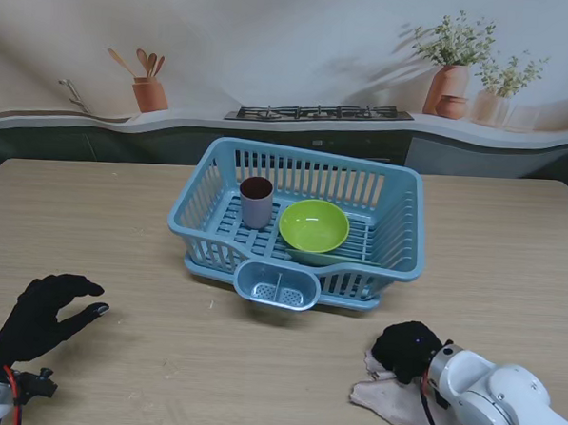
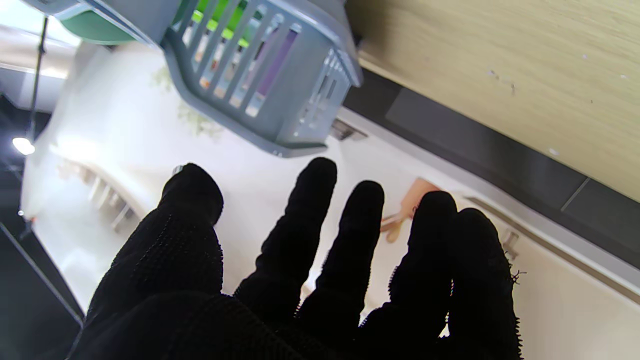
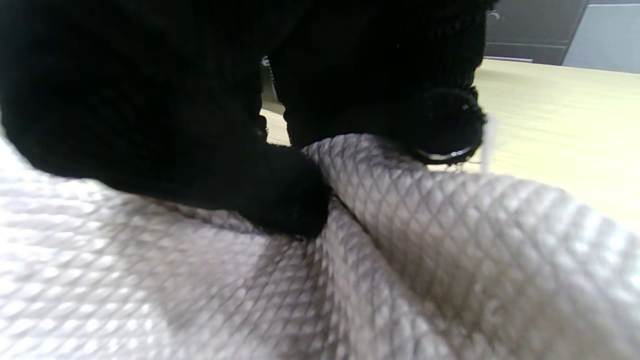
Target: Clear dishes and wipe the table
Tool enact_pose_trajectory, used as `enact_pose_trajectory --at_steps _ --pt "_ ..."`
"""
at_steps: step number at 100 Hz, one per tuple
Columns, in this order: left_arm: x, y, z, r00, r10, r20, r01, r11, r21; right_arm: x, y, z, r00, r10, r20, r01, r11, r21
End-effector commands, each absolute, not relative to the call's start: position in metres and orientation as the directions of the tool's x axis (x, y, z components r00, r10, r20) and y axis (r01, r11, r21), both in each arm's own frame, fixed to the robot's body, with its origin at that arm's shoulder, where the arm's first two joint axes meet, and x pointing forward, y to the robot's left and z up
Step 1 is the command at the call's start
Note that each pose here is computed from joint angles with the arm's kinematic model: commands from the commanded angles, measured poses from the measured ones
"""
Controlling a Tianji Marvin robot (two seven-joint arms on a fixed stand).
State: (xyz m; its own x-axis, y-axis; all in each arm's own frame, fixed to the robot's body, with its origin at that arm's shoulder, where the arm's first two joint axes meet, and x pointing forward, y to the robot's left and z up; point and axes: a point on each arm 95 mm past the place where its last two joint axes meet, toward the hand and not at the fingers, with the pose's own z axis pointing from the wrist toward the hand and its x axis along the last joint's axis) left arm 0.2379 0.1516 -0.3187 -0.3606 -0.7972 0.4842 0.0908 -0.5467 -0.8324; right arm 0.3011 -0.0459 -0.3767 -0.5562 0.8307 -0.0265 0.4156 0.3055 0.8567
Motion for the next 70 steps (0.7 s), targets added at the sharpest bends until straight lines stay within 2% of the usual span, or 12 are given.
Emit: enact_pose_trajectory --at_steps 1,22,53,70 --pt "0.238 0.150 -0.318 -0.363 -0.796 0.484 0.085 -0.546 -0.834 0.280 -0.070 -0.415 -0.536 0.844 -0.026 0.524 0.357 0.773" --pt "0.238 0.150 -0.318 -0.363 -0.796 0.484 0.087 -0.546 -0.833 0.281 -0.061 -0.415 -0.534 0.845 -0.002 0.530 0.337 0.778" --pt "0.239 0.149 -0.318 -0.359 -0.794 0.490 0.082 -0.550 -0.831 0.290 0.009 -0.421 -0.556 0.818 0.144 0.578 0.256 0.775" --pt "0.239 0.149 -0.318 -0.358 -0.793 0.493 0.084 -0.553 -0.829 0.290 0.039 -0.414 -0.556 0.801 0.222 0.585 0.187 0.789"
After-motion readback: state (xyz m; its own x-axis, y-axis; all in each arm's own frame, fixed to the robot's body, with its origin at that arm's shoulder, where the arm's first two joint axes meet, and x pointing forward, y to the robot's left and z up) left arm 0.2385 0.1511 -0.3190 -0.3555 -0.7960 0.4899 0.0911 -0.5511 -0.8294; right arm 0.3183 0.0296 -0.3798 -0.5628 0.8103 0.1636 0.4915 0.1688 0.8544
